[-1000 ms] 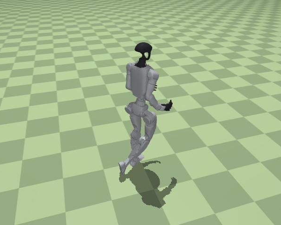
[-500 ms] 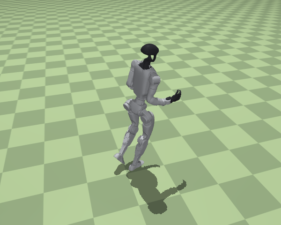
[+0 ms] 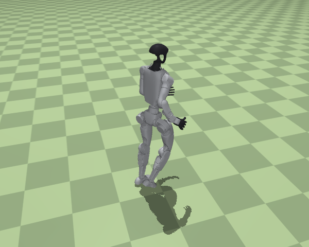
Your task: Walk run
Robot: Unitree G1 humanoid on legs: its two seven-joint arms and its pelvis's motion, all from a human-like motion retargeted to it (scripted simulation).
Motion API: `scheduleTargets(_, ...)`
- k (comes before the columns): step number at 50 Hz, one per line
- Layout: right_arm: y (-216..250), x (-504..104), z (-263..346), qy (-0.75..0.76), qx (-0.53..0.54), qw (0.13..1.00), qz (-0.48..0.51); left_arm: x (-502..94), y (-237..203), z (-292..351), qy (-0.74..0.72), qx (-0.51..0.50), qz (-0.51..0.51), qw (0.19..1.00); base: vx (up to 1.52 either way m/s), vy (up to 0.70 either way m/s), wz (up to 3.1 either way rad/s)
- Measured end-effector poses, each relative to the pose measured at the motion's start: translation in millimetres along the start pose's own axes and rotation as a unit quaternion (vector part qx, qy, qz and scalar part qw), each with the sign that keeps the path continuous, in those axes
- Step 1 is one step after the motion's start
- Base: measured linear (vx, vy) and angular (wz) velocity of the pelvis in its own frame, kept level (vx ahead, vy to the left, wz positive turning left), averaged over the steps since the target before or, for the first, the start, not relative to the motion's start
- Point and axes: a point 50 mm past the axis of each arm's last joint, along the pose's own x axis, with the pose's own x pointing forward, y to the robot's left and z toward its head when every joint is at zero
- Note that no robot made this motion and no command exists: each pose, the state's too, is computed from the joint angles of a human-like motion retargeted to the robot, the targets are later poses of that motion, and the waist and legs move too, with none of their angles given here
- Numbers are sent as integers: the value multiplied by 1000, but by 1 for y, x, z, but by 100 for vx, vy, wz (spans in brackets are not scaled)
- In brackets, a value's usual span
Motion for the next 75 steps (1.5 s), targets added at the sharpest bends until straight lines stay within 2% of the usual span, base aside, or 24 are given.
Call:
scheduleTargets(3, -11, -13, -1, -5, 17, 1000, -21, -4, 1, 6, -11, 10, -16, 1000, 94, -34, 49)
scheduleTargets(7, -2, -2, 12, -59, 53, 996, -40, -13, 10, 12, -7, 25, -34, 999, 106, -45, 10)
scheduleTargets(11, 33, 31, 43, -137, 72, 985, -72, -24, 23, 13, 15, 31, -51, 998, 121, -57, 22)
scheduleTargets(14, 64, 70, 83, -227, 188, 949, -116, -36, 25, -3, 51, 29, -68, 996, 120, -63, -35)
scheduleTargets(15, 68, 83, 103, -269, 245, 924, -115, -34, 22, -11, 61, 20, -63, 996, 88, -33, -4)
scheduleTargets(17, 91, 99, 150, -360, 329, 871, -53, -35, 11, -30, 72, -9, -15, 997, 81, -27, 59)
scheduleTargets(19, 103, 101, 186, -423, 349, 836, 9, -40, 5, -42, 81, -34, 32, 996, 90, -30, 46)
scheduleTargets(21, 100, 101, 214, -467, 293, 832, 59, -45, 2, -49, 81, -61, 66, 993, 87, -35, -48)
scheduleTargets(24, 88, 99, 247, -496, 131, 853, 94, -53, 3, -52, 84, -81, 69, 991, 101, -38, -99)
scheduleTargets(28, 61, 98, 263, -470, -65, 880, 21, -59, 5, -50, 95, -72, 48, 992, 107, -27, -44)
scheduleTargets(32, 44, 108, 243, -399, -157, 901, -69, -62, 9, -48, 106, -49, 46, 992, 114, -35, 9)
scheduleTargets(36, 39, 119, 177, -274, -213, 936, -64, -58, 14, -52, 116, -67, 43, 990, 127, -9, 61)
scheduleTargets(40, 45, 111, 106, -140, -233, 962, -21, -36, 7, -43, 87, -58, 33, 994, 82, 0, 55)
scheduleTargets(45, 32, 72, 46, -48, -222, 972, -50, -20, -2, -33, 64, -38, -9, 997, 78, -2, 167)
scheduleTargets(51, 38, 44, 19, -21, -213, 971, -102, -23, 0, -31, 71, -36, -42, 996, 75, -25, 234)
scheduleTargets(58, 58, 65, 37, -70, -185, 974, -108, -47, 10, -43, 122, -20, -27, 992, 80, -41, 103)
scheduleTargets(67, 60, 123, 109, -160, -148, 976, -18, -80, -10, -80, 149, -125, 77, 978, 66, -15, 145)
scheduleTargets(75, 55, 136, 178, -263, -210, 942, -3, -80, 11, -61, 153, -47, 37, 986, 44, -9, 72)
